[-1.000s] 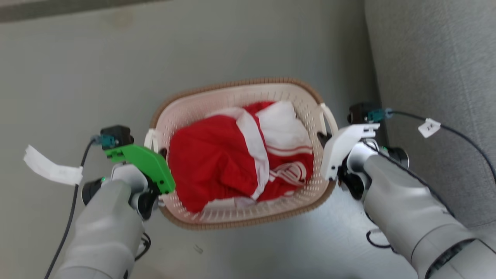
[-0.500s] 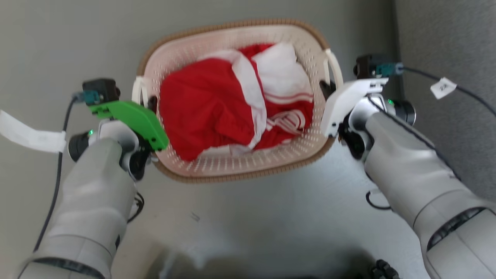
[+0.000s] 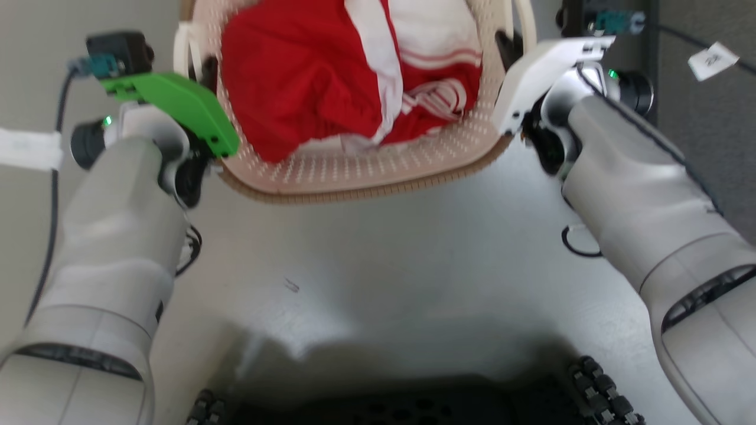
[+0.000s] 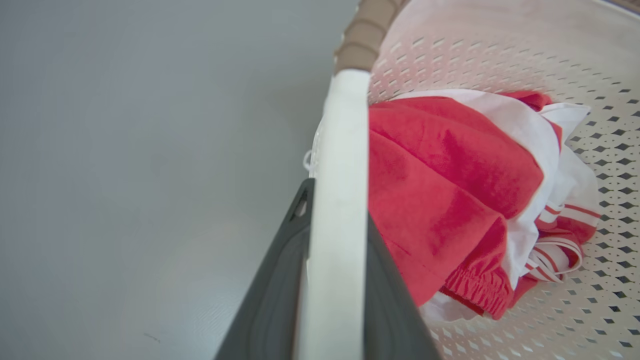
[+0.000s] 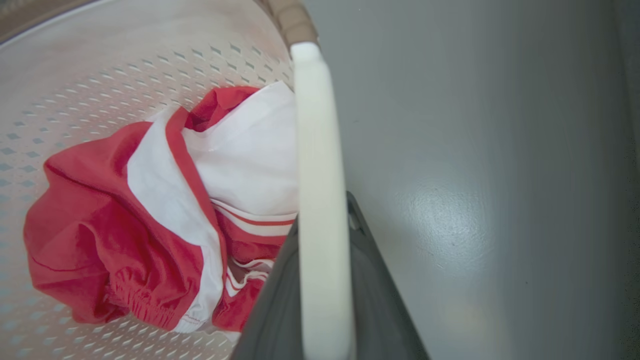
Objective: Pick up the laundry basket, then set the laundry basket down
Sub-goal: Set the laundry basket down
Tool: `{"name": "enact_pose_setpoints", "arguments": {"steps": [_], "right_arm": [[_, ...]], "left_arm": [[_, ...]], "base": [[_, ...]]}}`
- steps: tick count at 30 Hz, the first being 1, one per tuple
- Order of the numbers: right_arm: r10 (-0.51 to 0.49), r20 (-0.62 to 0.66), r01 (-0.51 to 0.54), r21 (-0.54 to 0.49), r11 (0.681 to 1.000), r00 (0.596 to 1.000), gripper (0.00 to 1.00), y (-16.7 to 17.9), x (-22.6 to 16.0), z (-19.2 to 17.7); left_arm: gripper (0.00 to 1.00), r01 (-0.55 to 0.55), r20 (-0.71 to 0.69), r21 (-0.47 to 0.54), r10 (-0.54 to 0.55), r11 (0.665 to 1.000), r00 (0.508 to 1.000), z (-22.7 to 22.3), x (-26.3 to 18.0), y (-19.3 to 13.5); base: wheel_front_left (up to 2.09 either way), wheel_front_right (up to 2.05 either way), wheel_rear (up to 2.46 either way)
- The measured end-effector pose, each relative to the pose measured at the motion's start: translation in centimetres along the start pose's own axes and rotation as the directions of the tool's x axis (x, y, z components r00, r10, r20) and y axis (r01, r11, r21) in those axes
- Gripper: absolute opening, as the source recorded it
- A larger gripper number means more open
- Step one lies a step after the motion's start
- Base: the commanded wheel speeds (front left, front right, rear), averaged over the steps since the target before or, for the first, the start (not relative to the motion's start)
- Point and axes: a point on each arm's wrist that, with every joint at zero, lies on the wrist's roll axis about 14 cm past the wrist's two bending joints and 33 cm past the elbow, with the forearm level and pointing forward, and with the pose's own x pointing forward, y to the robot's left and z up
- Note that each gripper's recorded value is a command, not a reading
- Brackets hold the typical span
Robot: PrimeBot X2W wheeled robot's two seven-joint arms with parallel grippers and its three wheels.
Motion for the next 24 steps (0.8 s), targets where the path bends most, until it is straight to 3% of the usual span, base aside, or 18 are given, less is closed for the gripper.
{"name": "enact_pose_setpoints", "arguments": {"steps": [15, 24], "right_arm": [[-0.008, -0.03, 0.009, 0.029, 1.0, 1.0, 0.0, -1.3, 4.8, -2.8], [-0.006, 0.038, 0.005, 0.026, 1.0, 0.999, 0.0, -1.7, 6.8, -1.4]], "left_arm": [[0.0, -0.022, -0.06, 0.005, 0.022, 1.0, 0.998, -2.9, 4.7, 2.8], [0.0, -0.008, -0.008, 0.011, 0.008, 1.0, 1.0, -1.6, 6.8, 3.4]], "base": [[0.0, 0.0, 0.0], [0.0, 0.0, 0.0]]}}
